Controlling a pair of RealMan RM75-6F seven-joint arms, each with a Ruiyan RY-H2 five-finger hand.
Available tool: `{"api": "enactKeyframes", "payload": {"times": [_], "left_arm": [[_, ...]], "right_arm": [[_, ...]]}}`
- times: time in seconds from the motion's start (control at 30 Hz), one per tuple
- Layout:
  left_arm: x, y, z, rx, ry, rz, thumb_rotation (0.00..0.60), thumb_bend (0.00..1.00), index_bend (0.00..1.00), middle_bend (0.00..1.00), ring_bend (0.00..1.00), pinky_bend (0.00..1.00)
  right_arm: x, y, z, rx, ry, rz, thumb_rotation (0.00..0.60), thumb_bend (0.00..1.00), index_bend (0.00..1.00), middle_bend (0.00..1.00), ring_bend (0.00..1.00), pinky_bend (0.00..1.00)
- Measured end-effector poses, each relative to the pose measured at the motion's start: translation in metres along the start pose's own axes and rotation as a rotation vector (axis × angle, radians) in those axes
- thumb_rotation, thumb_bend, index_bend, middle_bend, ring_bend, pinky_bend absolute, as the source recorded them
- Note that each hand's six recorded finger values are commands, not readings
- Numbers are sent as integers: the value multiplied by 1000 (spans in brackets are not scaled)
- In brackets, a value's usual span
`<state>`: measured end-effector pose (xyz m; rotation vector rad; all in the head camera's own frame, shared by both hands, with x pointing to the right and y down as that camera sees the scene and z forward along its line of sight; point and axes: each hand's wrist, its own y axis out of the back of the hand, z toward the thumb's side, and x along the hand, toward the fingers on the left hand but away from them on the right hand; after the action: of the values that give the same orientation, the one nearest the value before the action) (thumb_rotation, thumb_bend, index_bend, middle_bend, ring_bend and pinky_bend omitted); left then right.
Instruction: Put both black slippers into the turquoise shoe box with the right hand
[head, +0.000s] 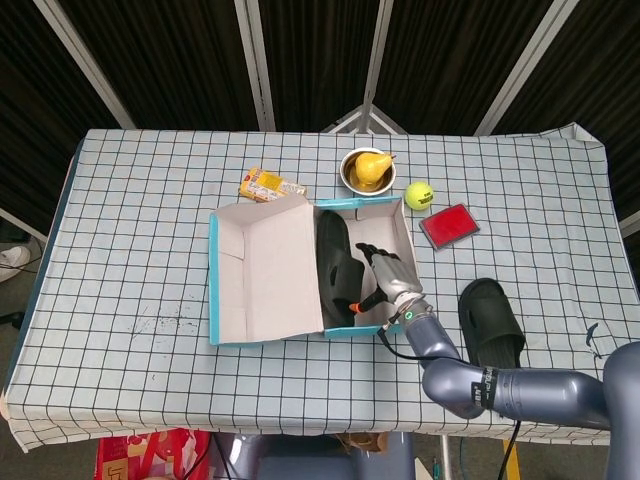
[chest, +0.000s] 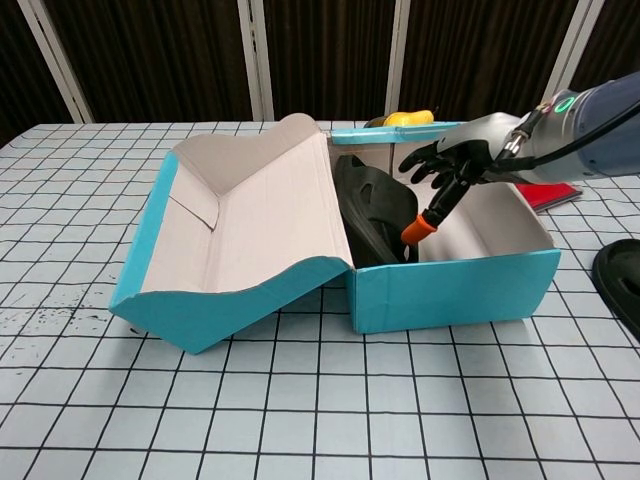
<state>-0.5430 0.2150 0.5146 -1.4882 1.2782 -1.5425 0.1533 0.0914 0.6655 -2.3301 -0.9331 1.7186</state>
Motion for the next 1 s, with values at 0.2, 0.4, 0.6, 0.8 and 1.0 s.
{"api": "enactKeyframes", "payload": {"times": [0.2,0.4,0.6,0.8,1.0], "left_arm": [[0,0,0,2,-1,-1,600,382,41,0,0,68],[1,-1,0,0,1,-2,600,382,41,0,0,68],[0,0,0,0,2,1,600,382,42,0,0,68],[0,0,-1,-1,6,1,600,382,41,0,0,68],[0,1,-2,1,11,6,600,382,42,0,0,68]], "right_arm": [[4,2,0,21,5,15,600,156,0,35,0,0],[11,10,0,39,9,21,600,155,0,31,0,0],[24,24,2,56,14,9,600,156,0,31,0,0],[41,41,0,55,19,-16,600,156,0,31,0,0],[59,65,-7,47,62,-93,600,157,0,32,0,0]]}}
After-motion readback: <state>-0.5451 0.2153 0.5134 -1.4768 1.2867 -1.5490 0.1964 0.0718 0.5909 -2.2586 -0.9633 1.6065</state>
